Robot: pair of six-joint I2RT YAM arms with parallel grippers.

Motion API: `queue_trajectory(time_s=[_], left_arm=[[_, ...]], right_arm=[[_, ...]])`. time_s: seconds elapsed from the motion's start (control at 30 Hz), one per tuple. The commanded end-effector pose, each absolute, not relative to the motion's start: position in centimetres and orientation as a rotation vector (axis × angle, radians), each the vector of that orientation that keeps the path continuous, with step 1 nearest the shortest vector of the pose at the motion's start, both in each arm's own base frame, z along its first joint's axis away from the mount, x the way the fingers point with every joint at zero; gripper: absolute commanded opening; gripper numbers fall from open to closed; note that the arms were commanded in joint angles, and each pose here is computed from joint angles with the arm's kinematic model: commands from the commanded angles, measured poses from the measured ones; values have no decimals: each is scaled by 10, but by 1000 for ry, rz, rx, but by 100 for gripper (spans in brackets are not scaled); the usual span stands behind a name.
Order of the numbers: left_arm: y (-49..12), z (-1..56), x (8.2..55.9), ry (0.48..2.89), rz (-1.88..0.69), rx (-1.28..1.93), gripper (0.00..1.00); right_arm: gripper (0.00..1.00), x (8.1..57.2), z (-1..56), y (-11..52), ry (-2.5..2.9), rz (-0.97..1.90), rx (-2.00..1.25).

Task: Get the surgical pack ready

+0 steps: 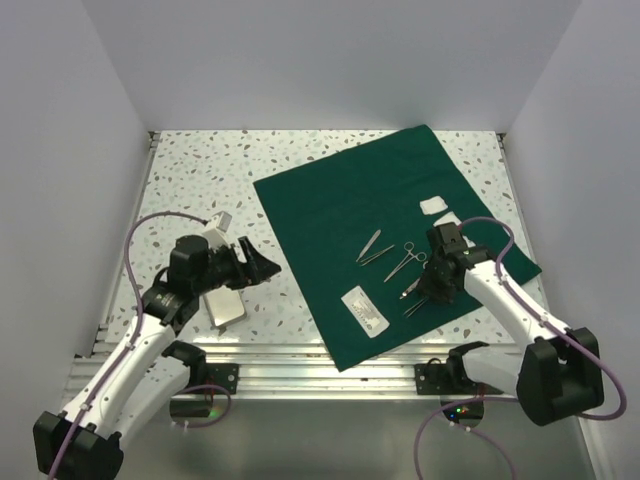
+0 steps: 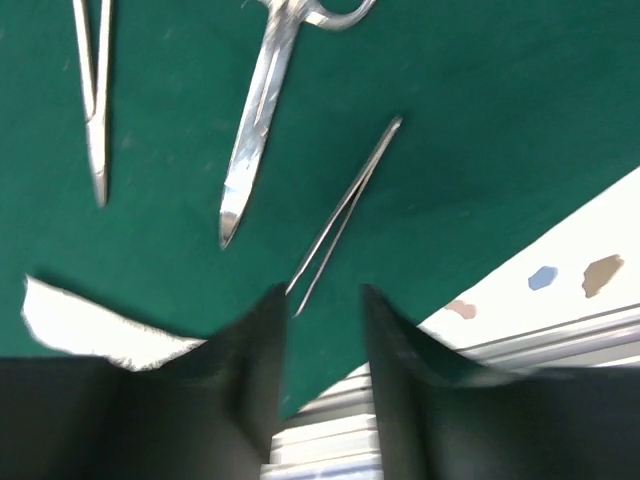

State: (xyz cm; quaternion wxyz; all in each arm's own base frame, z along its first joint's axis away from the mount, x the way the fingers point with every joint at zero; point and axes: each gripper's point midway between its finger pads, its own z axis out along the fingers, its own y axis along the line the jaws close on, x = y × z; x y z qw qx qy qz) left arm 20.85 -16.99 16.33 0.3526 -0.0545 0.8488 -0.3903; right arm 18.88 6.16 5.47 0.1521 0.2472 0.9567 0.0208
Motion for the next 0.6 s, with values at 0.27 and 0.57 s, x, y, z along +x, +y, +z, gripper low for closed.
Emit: queue_trajectory(time_s=[0.27, 0.57], left_arm=[[-187, 192, 217, 2102, -1085, 31, 76], [-190, 197, 215, 2087, -1100, 54, 75]], right_arm=[[45, 215, 43, 47, 2663, -98, 845], [35, 217, 25, 46, 2682, -134, 866]])
